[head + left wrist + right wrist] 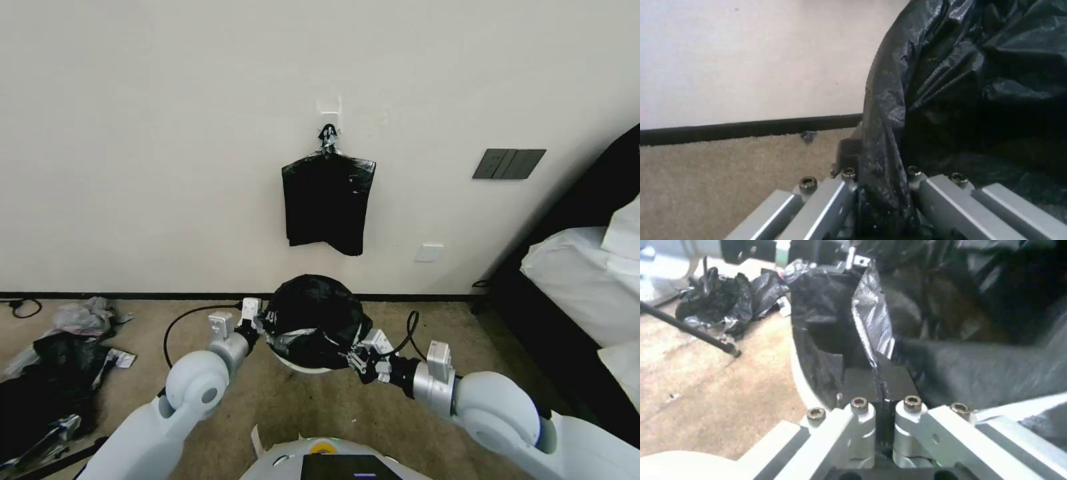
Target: Place a trash bag onto the trash bin.
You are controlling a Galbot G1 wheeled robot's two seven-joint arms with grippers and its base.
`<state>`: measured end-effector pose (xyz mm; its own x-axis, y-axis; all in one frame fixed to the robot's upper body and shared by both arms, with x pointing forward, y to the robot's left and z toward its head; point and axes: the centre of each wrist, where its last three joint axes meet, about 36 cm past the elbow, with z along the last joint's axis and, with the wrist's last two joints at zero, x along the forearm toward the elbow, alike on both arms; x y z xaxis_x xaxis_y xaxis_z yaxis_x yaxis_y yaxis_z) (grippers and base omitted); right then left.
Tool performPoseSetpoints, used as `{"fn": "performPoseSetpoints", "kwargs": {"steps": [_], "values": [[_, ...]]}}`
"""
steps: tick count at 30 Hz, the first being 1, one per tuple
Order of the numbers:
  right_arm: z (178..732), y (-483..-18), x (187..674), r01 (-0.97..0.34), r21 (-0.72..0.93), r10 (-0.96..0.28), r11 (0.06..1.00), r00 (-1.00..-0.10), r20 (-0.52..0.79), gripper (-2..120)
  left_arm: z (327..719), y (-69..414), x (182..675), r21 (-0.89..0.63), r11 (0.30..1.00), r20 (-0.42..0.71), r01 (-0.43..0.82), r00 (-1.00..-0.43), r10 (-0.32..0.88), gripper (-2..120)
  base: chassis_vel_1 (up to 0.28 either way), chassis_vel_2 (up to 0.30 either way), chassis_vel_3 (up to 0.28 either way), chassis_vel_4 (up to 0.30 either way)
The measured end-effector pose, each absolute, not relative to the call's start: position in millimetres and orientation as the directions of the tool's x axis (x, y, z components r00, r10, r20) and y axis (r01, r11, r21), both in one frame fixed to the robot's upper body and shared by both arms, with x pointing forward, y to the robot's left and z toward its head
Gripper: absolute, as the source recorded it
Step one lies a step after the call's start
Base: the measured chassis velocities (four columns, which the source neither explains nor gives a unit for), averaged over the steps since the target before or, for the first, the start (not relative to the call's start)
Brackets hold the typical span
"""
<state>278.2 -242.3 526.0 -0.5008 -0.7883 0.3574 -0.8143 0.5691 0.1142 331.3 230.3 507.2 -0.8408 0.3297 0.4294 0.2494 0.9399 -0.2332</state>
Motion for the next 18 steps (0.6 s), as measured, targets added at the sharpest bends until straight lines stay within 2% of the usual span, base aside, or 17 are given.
{"fn": "performPoseSetpoints", "kwargs": {"steps": [5, 11, 18], "values": [[518, -239, 273, -0.83, 0.096, -0.808, 0.55, -0.5, 0.311, 0, 511, 236, 335, -0.256, 0.938, 0.445, 0.232, -0.833, 0.327, 1, 0.0, 0.0, 0.0, 0.0], [497, -237, 261, -0.876, -0.038, -0.845, 0.481, -0.474, 0.248, 0, 514, 239, 337, -0.284, 0.939, 0.468, 0.195, -0.826, 0.313, 1, 0.0, 0.0, 0.0, 0.0], [467, -236, 253, -0.887, -0.089, -0.848, 0.453, -0.46, 0.265, 0, 521, 239, 337, -0.33, 0.93, 0.485, 0.164, -0.815, 0.316, 1, 0.0, 0.0, 0.0, 0.0]]}}
